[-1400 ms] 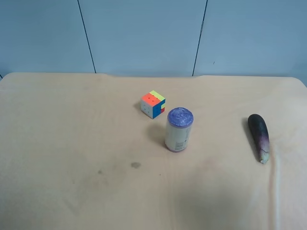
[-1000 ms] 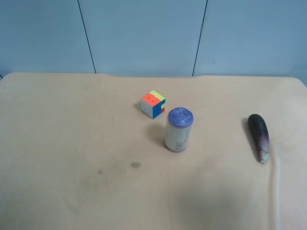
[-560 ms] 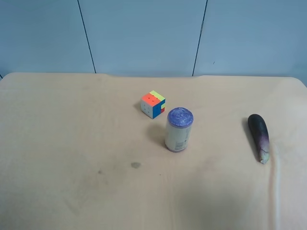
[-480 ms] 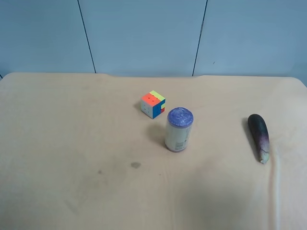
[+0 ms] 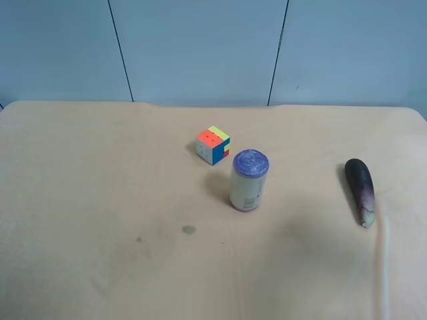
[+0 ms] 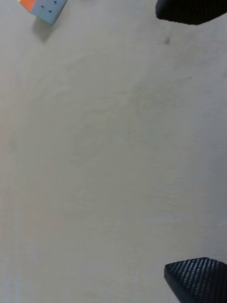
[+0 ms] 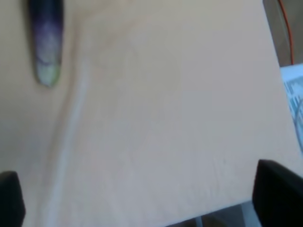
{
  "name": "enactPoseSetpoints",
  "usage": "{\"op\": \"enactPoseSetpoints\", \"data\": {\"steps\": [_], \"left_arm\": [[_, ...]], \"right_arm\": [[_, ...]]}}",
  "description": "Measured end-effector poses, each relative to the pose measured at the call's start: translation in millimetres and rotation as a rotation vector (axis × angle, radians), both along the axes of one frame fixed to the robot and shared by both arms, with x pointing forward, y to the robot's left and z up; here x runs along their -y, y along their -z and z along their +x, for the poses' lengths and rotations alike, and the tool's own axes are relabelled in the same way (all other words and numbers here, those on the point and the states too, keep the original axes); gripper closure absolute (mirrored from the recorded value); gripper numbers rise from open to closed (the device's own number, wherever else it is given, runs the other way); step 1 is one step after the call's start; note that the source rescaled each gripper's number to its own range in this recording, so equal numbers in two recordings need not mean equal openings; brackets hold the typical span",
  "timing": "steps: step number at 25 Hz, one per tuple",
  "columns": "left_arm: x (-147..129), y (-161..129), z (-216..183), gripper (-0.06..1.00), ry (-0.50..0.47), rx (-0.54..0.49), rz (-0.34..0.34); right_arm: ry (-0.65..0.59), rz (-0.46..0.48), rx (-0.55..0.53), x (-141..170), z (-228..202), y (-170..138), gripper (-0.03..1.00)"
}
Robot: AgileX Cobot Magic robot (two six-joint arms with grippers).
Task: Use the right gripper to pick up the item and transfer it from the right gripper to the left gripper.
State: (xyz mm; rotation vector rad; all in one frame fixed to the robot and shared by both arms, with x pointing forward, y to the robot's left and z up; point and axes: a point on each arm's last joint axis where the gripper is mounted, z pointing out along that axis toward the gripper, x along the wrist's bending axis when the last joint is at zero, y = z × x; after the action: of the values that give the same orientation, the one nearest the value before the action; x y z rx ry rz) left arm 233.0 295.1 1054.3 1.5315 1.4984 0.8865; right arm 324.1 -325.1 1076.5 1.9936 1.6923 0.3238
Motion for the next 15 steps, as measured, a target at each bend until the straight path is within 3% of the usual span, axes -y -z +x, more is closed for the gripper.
{"op": "enactPoseSetpoints", "data": {"steps": [9, 15], "left_arm": [[0, 0, 0, -0.06, 0.0, 0.0, 0.0], [0, 0, 0, -0.06, 0.0, 0.0, 0.0]], "right_arm": [[-0.027, 0.004, -0.138, 10, 63, 30, 0.06], [-0.096, 0.022, -0.215, 13, 99, 58, -0.02]]}}
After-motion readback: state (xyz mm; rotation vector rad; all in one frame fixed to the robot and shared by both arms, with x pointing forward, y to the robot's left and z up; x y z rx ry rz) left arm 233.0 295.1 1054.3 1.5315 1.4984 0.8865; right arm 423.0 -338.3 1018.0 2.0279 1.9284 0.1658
